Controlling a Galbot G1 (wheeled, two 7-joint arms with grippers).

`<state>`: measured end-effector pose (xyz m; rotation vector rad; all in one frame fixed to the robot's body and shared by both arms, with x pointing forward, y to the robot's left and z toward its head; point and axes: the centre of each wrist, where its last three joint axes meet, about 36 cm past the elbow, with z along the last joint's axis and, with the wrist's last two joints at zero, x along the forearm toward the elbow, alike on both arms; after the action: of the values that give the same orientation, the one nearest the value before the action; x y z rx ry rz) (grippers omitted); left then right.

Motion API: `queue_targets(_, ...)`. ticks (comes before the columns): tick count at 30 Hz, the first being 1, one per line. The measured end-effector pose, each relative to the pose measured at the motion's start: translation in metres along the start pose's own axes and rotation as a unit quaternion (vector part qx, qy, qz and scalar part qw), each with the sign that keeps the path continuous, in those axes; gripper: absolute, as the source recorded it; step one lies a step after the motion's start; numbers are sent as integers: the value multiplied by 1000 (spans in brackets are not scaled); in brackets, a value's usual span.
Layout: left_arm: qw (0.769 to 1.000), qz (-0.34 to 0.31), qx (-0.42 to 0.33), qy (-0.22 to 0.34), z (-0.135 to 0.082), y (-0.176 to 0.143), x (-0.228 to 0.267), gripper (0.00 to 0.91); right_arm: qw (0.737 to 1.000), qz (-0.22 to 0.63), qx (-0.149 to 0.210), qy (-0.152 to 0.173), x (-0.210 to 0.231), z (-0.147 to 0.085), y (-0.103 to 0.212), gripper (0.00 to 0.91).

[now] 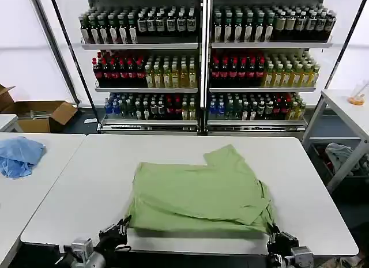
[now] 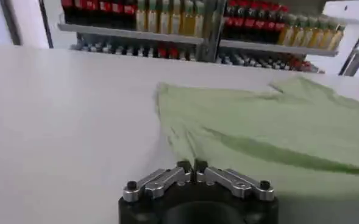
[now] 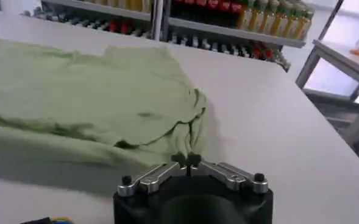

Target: Fold and organize the clothes.

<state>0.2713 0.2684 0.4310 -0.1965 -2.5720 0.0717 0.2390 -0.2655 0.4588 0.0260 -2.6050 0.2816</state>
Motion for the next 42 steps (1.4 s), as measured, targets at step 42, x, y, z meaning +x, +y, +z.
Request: queue_targets(42,998,-31,-61,-10,-103,49,-185,907,995,-30,-100,-6,-281,-154,9,907)
